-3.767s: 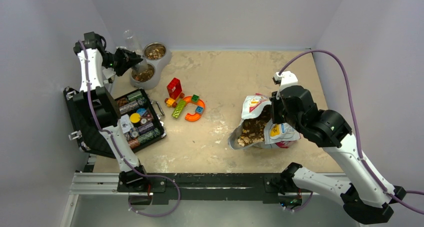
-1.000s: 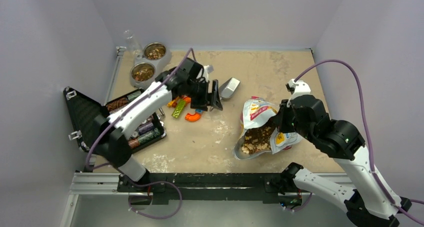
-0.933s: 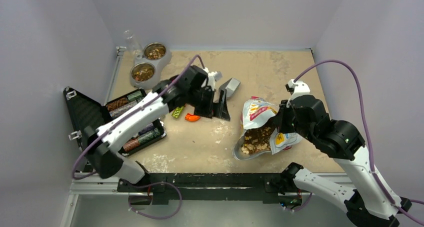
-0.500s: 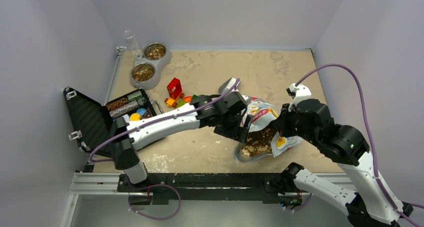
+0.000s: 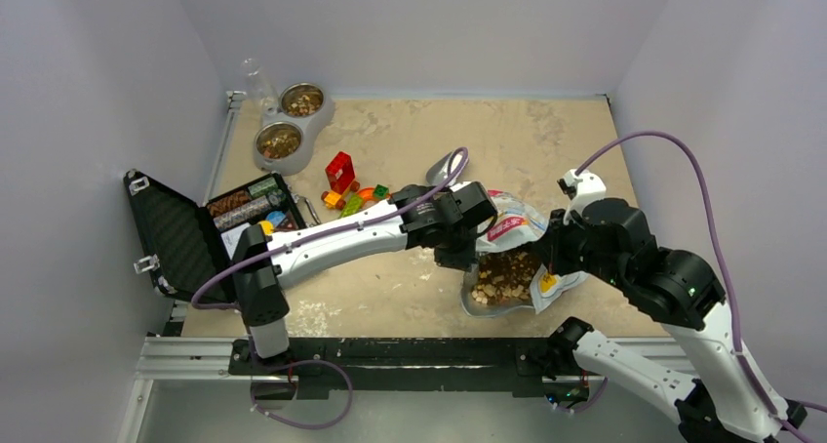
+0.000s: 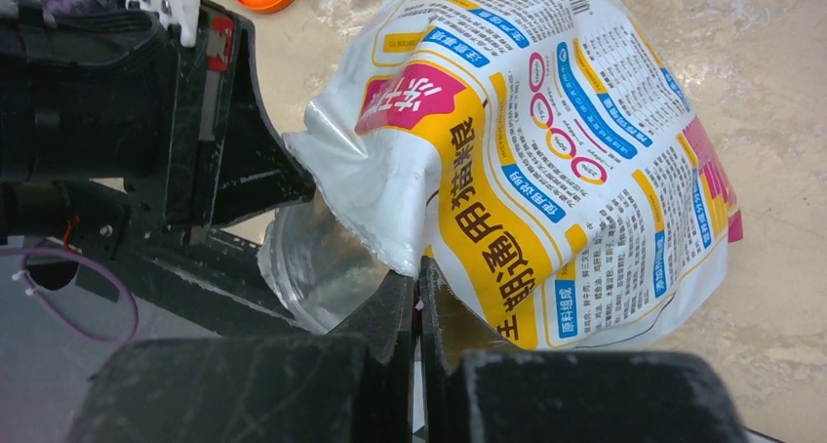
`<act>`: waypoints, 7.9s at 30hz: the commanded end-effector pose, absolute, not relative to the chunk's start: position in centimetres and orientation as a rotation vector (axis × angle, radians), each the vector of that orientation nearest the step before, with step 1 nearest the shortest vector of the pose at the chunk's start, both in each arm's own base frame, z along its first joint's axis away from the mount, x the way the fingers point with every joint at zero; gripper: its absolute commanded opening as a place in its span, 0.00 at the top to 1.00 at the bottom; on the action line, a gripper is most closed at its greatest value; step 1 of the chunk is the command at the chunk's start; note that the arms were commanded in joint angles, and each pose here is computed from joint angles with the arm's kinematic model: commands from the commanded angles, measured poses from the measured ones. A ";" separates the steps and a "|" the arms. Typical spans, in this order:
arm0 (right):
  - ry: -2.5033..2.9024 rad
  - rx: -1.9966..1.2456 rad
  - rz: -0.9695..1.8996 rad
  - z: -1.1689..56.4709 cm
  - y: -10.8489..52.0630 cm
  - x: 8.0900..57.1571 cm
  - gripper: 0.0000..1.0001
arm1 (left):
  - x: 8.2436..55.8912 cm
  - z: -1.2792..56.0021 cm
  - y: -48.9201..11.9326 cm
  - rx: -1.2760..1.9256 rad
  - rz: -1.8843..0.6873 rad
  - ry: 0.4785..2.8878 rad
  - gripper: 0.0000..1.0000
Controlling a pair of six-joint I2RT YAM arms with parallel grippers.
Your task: Serve the pet food
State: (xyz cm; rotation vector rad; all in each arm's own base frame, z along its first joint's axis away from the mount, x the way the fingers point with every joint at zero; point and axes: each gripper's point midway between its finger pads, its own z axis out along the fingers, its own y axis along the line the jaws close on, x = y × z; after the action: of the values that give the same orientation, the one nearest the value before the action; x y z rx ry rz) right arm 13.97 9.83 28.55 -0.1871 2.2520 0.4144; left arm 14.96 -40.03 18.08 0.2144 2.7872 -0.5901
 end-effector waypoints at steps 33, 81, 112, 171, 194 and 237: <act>2.076 -1.127 0.871 28.5 24.5 4.9 0.24 | 14.7 31.8 -22.0 -1.040 -0.751 2.331 1.00; 1.919 -1.066 0.610 28.0 22.7 5.4 1.00 | 12.7 31.1 -24.9 -1.768 -1.077 2.268 0.08; 1.847 -1.156 0.494 29.5 22.7 8.6 0.87 | 19.2 32.4 -19.0 -1.853 -1.022 2.033 1.00; 2.049 -0.896 0.242 27.6 15.9 13.3 1.00 | 20.0 32.5 -12.9 -1.751 -0.776 2.042 1.00; 1.939 -1.085 0.410 28.9 21.3 12.7 1.00 | 16.1 30.7 -17.4 -1.646 -0.934 2.427 0.35; 1.726 -1.378 0.474 33.9 39.9 15.9 0.31 | 17.1 33.1 -18.5 -1.693 -1.215 2.429 1.00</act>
State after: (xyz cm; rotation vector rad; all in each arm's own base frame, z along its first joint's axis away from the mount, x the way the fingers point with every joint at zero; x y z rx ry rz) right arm 15.13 39.02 32.28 -1.4016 1.8212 0.4842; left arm 17.12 -16.91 28.89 -1.8215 2.4388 -0.9384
